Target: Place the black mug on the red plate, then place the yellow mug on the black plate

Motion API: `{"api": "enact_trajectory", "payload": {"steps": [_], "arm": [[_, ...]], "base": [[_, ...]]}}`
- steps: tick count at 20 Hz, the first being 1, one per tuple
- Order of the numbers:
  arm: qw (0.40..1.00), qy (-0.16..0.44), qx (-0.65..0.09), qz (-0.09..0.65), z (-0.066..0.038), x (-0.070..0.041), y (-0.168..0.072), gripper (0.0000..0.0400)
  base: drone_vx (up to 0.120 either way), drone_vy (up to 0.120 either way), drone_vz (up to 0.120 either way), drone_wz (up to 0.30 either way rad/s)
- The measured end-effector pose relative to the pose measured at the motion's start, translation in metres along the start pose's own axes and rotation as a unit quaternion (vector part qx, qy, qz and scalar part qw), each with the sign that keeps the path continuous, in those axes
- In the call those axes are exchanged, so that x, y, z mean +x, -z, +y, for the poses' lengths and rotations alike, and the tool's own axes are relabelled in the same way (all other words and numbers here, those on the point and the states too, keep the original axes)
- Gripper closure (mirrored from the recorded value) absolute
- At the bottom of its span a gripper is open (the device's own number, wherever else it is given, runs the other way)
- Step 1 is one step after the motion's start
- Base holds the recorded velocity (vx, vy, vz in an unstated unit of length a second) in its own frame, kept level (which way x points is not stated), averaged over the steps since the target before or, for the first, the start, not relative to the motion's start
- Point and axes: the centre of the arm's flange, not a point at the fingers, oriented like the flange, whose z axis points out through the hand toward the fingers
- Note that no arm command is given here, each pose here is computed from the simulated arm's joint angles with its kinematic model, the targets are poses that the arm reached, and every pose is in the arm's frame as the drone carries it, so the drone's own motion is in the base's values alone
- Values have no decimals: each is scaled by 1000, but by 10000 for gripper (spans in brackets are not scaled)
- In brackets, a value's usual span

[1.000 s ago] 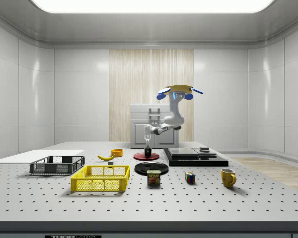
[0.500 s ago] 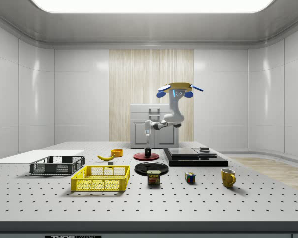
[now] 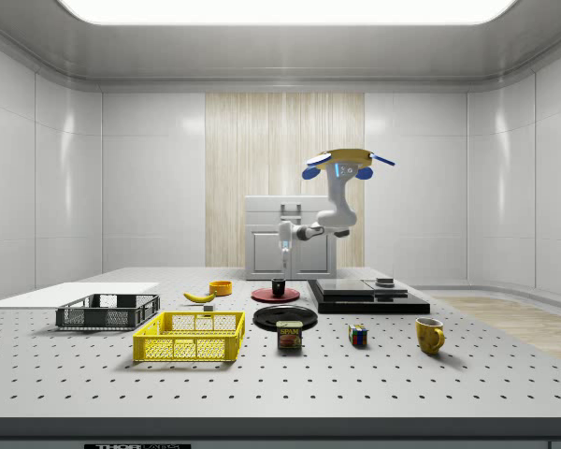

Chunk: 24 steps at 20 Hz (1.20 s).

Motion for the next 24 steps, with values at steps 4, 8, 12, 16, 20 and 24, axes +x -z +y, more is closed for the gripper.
{"api": "enact_trajectory", "payload": {"steps": [4,8,12,16,20,24], "arm": [[1000,0,0,0,0,0,1,0],[1000,0,0,0,0,0,1,0],[1000,0,0,0,0,0,1,0],[1000,0,0,0,0,0,1,0],[1000,0,0,0,0,0,1,0],[1000,0,0,0,0,0,1,0]], "base": [[-120,120,0,0],[-120,120,0,0],[-120,120,0,0],[-120,120,0,0],[-120,120,0,0],[-120,120,0,0]]}}
